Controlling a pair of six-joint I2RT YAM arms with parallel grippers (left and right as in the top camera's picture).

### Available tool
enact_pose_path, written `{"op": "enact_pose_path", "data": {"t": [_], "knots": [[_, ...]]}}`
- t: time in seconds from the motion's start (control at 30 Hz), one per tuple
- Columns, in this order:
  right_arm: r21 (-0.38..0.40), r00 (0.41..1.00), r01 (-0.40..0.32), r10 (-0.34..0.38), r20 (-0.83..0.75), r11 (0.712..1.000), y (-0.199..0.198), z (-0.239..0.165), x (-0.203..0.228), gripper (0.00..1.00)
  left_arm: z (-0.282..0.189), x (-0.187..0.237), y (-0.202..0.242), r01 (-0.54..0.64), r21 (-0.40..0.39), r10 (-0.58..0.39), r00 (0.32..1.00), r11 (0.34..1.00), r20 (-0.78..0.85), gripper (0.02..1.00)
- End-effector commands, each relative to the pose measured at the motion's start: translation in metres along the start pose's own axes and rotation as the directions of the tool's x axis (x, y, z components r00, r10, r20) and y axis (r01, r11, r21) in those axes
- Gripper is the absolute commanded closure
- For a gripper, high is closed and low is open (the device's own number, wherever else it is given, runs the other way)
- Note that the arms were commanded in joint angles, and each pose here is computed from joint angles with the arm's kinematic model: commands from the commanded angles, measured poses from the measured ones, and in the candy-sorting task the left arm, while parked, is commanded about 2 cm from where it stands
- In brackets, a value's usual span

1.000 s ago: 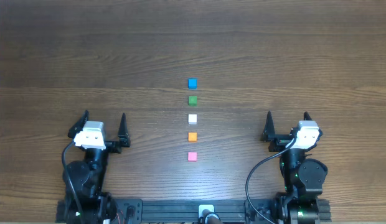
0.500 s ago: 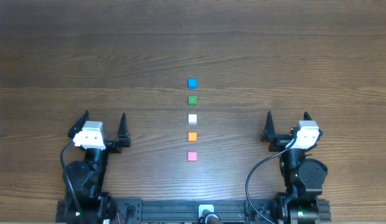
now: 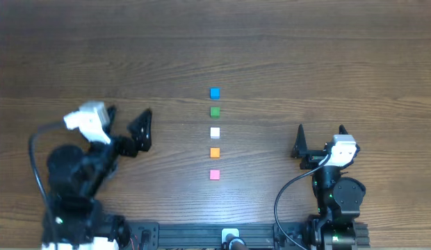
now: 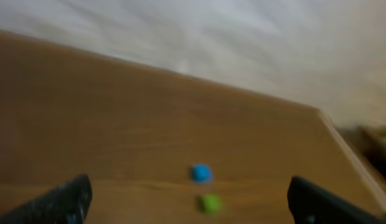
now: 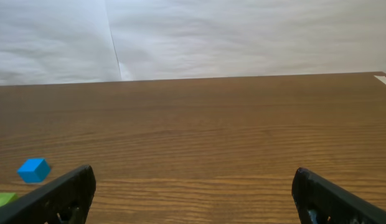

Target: Stack Cubes

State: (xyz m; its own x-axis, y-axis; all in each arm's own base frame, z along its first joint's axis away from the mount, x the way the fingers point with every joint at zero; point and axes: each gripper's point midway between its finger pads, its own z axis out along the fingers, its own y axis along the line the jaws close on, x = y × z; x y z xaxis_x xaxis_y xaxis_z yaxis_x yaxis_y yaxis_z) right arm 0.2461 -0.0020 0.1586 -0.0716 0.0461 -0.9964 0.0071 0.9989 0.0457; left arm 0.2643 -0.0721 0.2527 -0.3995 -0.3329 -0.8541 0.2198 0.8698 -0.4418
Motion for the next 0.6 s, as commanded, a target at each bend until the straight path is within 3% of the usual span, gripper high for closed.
{"op": "enact_pose_path", "data": {"t": [0.03, 0.3, 0.6], "knots": [[0.003, 1.0, 0.001, -0.001, -0.003, 1.0, 0.0, 0.0, 0.002, 0.009, 0.016, -0.004, -0.038, 0.201, 0.055, -0.185, 0.958, 0.978, -0.22, 0.018], [0.003, 1.0, 0.001, -0.001, -0.003, 1.0, 0.0, 0.0, 0.002, 0.007, 0.057, 0.055, -0.088, 0.356, -0.075, -0.333, 0.752, 0.931, -0.569, 0.02], [0.003, 1.0, 0.001, -0.001, -0.003, 1.0, 0.0, 0.0, 0.002, 0.009, 0.076, 0.156, -0.114, 0.261, -0.264, -0.371, 0.604, 0.928, -0.705, 0.018]]}}
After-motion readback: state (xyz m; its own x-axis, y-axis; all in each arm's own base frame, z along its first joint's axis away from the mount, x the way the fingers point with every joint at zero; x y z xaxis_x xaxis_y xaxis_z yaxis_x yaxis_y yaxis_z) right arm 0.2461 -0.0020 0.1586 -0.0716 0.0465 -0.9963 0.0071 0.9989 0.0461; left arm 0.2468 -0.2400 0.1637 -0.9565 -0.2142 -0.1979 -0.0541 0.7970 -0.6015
